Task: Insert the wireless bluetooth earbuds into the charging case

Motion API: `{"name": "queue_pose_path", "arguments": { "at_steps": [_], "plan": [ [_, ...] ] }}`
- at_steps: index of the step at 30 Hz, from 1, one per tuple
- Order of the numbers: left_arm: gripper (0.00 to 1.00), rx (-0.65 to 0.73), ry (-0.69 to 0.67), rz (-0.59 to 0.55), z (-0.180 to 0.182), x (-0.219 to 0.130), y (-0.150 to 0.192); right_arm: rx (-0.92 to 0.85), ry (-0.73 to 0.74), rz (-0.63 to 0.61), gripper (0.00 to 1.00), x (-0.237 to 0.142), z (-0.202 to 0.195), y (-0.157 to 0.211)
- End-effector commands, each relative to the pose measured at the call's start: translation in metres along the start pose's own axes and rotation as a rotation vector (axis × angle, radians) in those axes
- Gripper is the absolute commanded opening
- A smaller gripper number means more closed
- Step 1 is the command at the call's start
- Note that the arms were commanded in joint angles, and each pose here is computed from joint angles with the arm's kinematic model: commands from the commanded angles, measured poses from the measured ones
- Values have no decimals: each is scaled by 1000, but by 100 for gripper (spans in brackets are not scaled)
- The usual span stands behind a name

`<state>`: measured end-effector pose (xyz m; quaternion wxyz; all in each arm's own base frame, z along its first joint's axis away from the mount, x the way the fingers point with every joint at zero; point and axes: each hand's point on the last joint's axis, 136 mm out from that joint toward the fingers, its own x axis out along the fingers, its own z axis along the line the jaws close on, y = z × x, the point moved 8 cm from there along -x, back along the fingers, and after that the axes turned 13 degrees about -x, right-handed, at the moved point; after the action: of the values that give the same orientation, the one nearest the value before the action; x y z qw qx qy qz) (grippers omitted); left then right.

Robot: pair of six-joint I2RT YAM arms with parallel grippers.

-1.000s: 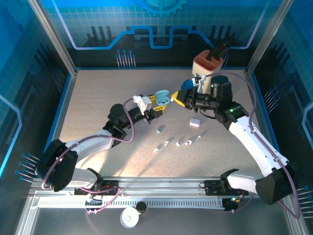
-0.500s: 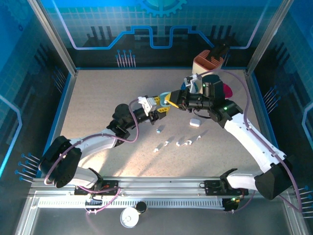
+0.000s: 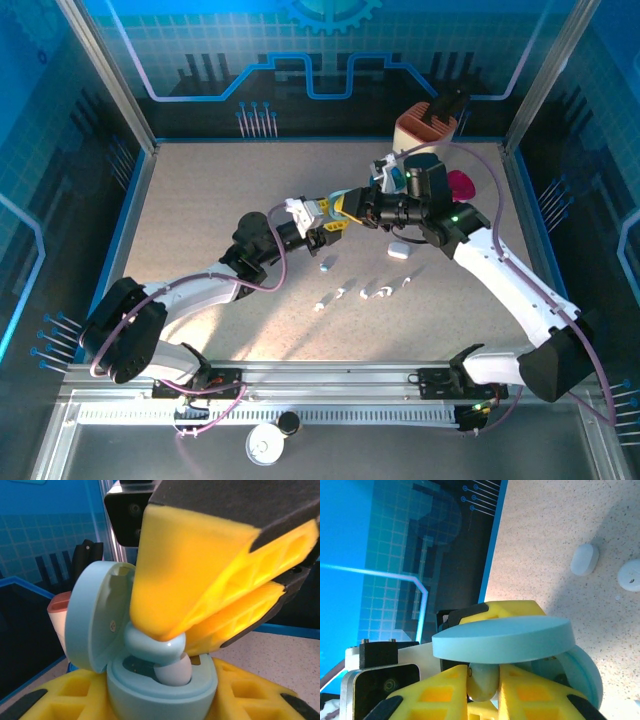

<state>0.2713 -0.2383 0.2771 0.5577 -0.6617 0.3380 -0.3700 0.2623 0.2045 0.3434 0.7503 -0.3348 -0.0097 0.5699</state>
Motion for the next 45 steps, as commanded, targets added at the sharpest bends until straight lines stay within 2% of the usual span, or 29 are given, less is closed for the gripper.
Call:
{"name": "queue_pose_path", "arguments": {
  "at_steps": [1, 9, 14, 19, 26, 29, 33, 38, 45],
  "plan": [
    [37, 34, 12, -67, -4, 6, -19, -18, 54, 37, 24, 2, -2, 5],
    [38, 36, 7, -76, -5, 3, -22, -50, 96, 43, 27, -1, 2, 2],
    [38, 30, 9, -85, -5, 3, -23, -59, 119, 56, 24, -2, 1, 2],
    [38, 28, 1, -93, -5, 2, -23, -77, 105, 45, 27, -6, 6, 1],
    [38, 3, -39, -97, 5, -5, -16, -208, 65, 5, 41, -22, 21, 3],
    [38, -11, -74, -110, 16, -16, -16, -269, 97, -14, 49, -33, 18, 10],
    [38, -22, -124, -127, 29, -35, -22, -264, 179, -19, 50, -39, -6, 23],
    [38, -29, -183, -135, 36, -59, -26, -210, 252, 28, 50, -20, -47, 38],
    [38, -42, -263, -136, 40, -87, -29, 9, 337, 265, 49, 36, -104, 65]
  ]
}}
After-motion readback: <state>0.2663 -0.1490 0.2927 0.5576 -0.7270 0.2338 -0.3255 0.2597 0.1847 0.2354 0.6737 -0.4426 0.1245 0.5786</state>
